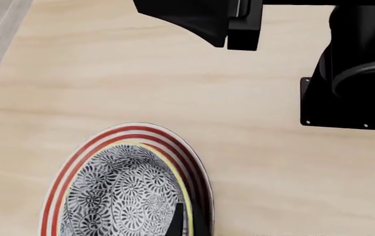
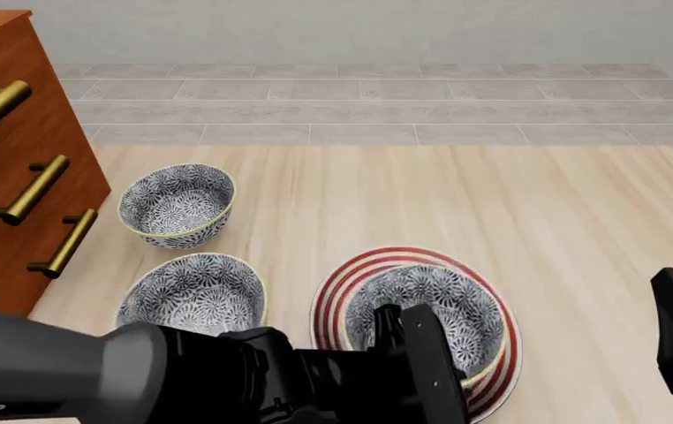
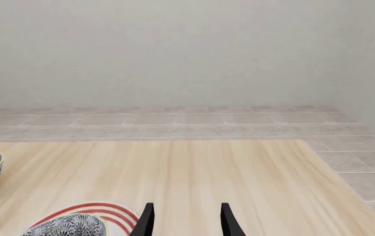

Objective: Put the bowl at the front on the plate.

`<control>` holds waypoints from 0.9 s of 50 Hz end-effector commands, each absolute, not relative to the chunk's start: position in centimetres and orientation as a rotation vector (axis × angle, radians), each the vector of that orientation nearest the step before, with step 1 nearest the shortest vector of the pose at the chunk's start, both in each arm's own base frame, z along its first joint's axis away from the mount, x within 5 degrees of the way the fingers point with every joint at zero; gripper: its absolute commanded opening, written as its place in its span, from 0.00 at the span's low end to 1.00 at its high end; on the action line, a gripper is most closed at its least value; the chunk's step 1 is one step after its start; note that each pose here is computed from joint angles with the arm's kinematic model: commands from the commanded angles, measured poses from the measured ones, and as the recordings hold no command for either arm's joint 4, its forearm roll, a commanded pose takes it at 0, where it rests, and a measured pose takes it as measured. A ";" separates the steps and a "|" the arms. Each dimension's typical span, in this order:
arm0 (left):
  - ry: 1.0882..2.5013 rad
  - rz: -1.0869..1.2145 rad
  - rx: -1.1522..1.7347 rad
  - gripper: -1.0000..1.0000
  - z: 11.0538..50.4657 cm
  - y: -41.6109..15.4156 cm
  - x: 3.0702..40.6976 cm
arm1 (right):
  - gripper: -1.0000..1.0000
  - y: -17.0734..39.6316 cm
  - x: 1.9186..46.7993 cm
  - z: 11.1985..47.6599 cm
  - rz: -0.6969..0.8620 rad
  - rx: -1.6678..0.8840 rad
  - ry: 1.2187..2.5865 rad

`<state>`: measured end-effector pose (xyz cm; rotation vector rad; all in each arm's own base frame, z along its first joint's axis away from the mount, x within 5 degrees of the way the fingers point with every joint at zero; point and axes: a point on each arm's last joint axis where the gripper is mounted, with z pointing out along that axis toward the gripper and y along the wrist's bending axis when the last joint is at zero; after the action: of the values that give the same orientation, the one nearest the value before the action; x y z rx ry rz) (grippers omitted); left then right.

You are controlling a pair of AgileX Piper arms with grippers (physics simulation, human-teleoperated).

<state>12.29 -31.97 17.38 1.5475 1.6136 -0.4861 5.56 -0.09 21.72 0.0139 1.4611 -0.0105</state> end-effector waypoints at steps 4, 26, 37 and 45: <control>1.617 -0.480 1.564 0.00 16.6 -32.1 12.3 | 1.00 -0.1 5.6 21.7 -0.012 0.015 1.459; 1.626 -0.508 1.543 1.00 17.4 -31.9 11.8 | 1.00 -0.1 5.6 21.7 -0.011 0.015 1.459; 1.612 -0.514 1.538 1.00 18.4 -31.7 11.6 | 1.00 -0.1 5.6 21.7 -0.010 0.012 1.461; 1.577 -0.546 1.516 1.00 21.0 -31.4 10.9 | 1.00 -0.1 5.5 21.8 -0.008 0.008 1.463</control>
<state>11.50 -31.70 18.74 1.5368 1.6058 -0.5176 5.56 -0.08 21.71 0.0116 1.4610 -0.0098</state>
